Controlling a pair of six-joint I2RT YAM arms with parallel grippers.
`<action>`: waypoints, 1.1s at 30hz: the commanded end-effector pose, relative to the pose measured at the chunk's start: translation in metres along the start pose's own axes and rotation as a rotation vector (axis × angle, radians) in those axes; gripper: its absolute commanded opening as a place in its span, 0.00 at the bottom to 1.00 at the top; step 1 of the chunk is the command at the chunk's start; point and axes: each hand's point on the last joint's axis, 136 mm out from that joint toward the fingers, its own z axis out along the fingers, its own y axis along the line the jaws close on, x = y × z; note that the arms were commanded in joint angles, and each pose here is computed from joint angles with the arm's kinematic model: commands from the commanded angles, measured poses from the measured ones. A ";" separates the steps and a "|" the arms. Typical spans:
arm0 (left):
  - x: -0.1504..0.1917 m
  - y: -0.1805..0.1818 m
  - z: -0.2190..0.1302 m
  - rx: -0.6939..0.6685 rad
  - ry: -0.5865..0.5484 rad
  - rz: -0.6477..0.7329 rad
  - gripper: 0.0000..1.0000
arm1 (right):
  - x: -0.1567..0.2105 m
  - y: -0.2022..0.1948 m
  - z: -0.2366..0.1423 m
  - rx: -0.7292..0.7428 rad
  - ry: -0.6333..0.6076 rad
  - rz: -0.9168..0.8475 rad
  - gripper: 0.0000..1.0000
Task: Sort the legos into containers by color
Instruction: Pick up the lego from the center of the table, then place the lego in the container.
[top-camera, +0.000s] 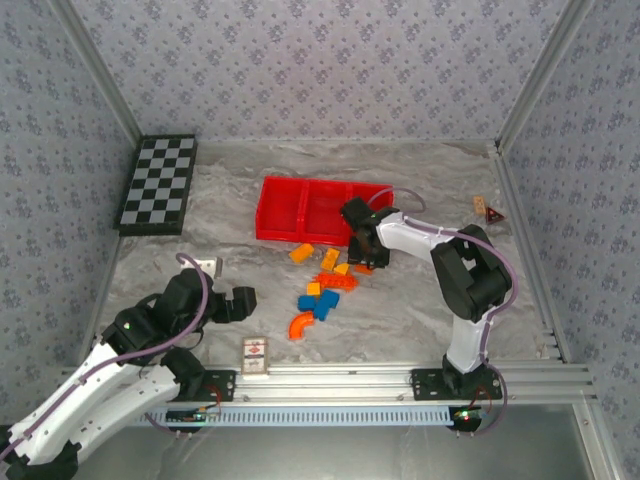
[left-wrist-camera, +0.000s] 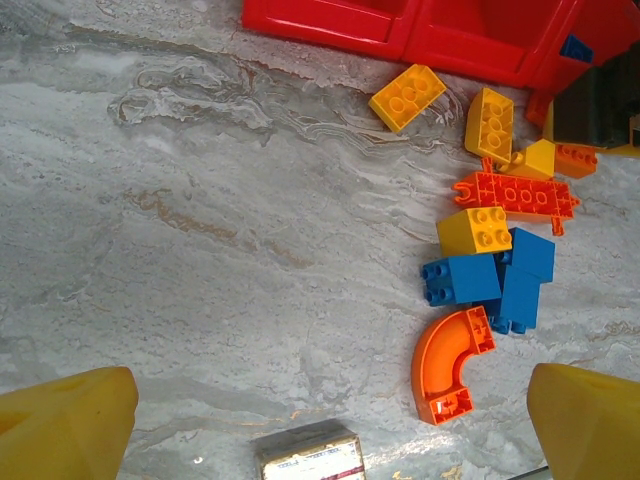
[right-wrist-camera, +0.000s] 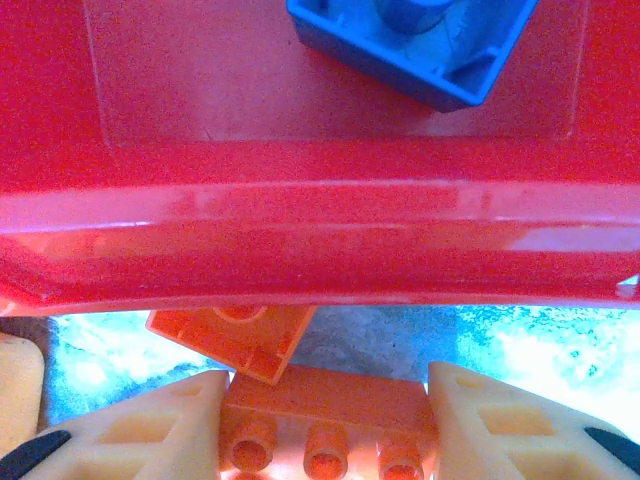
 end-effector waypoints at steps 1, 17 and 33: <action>-0.008 -0.003 -0.004 0.004 -0.026 -0.010 1.00 | 0.001 -0.005 -0.023 0.024 -0.018 -0.040 0.40; -0.008 -0.003 -0.002 -0.005 -0.018 -0.001 1.00 | -0.082 0.074 -0.140 -0.196 -0.286 -0.226 0.36; -0.008 -0.004 -0.002 -0.001 -0.017 0.001 1.00 | -0.108 0.126 -0.058 -0.201 -0.146 -0.290 0.35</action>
